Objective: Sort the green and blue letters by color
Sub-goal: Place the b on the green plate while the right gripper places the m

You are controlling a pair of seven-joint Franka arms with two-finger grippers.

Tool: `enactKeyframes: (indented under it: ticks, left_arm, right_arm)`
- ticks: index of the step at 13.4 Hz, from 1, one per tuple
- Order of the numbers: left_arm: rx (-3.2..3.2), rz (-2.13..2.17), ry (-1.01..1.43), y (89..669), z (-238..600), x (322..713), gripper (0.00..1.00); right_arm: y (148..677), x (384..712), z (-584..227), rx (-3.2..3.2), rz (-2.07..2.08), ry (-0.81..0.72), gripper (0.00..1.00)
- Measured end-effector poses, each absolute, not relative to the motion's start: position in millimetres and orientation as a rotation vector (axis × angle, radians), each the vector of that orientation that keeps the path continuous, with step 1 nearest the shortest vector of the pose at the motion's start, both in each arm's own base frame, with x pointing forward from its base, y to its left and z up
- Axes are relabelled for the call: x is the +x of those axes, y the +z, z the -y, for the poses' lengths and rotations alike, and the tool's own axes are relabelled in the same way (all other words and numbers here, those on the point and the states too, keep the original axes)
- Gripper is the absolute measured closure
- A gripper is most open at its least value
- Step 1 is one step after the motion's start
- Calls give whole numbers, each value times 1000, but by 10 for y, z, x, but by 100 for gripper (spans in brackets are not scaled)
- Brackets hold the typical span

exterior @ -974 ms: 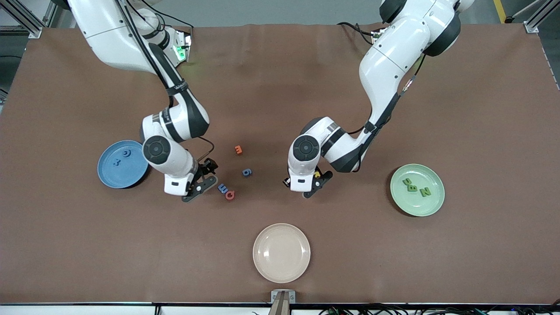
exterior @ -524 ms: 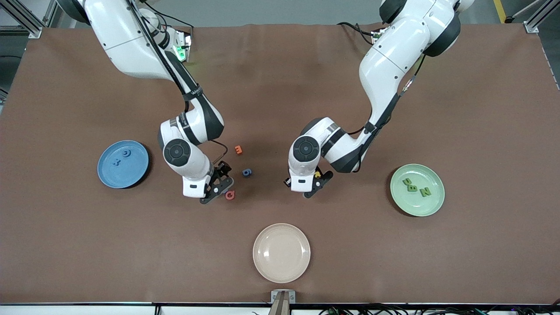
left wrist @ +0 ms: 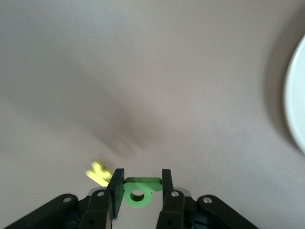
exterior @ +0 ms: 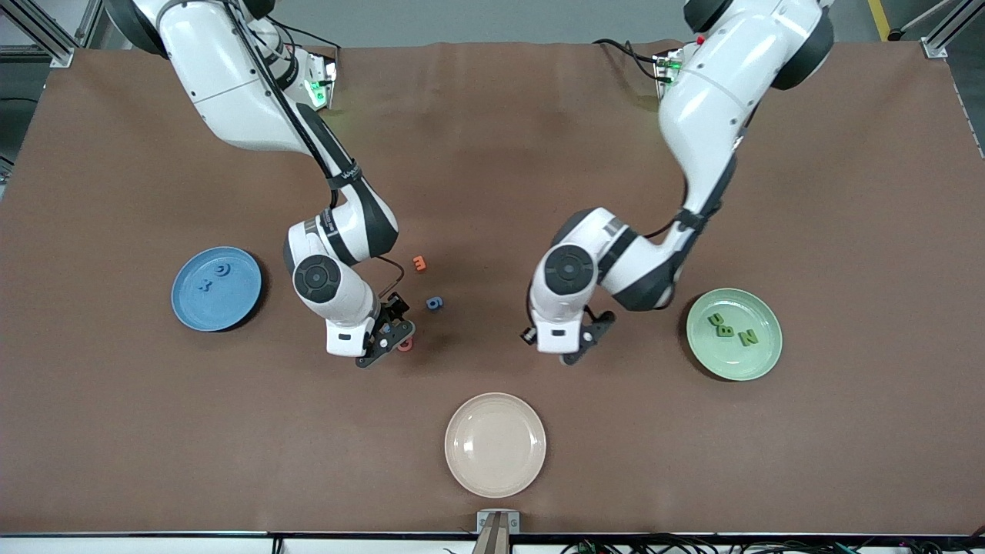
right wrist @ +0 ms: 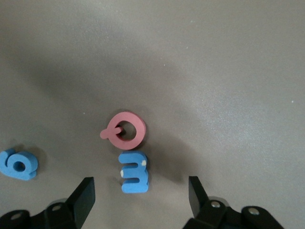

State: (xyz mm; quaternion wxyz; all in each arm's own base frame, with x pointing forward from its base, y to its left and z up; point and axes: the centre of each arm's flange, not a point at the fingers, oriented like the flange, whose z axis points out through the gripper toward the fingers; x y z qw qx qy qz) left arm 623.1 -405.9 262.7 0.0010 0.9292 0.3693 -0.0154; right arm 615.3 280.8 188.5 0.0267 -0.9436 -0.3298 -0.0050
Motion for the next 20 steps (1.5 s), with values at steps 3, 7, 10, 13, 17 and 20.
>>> enactKeyframes:
  ticks: [3, 7, 10, 13, 17, 20]
  left_arm:
    - [2976, -1115, -55, 3030, 3502, 6441, 64]
    - [3069, -944, -134, 3178, 2420, 6593, 64]
    - [3082, -847, -237, 3072, 1578, 6609, 64]
    - [3098, -737, -321, 2881, 924, 6560, 64]
    - [3091, -661, -331, 2612, 655, 6462, 64]
    - [3081, -634, -302, 2470, 655, 6408, 64]
  right_arm:
    - [1783, 6136, -2834, -2914, 1025, -15, 19]
    - [1777, 6133, -2853, -2912, 1028, -17, 33]
    - [1793, 6148, -2851, -2913, 1028, -23, 55]
    - [1796, 6150, -2852, -2913, 1028, -24, 63]
    - [1804, 6172, -2792, -2922, 1018, -12, 73]
    - [1934, 6229, -2491, -2936, 1001, 49, 73]
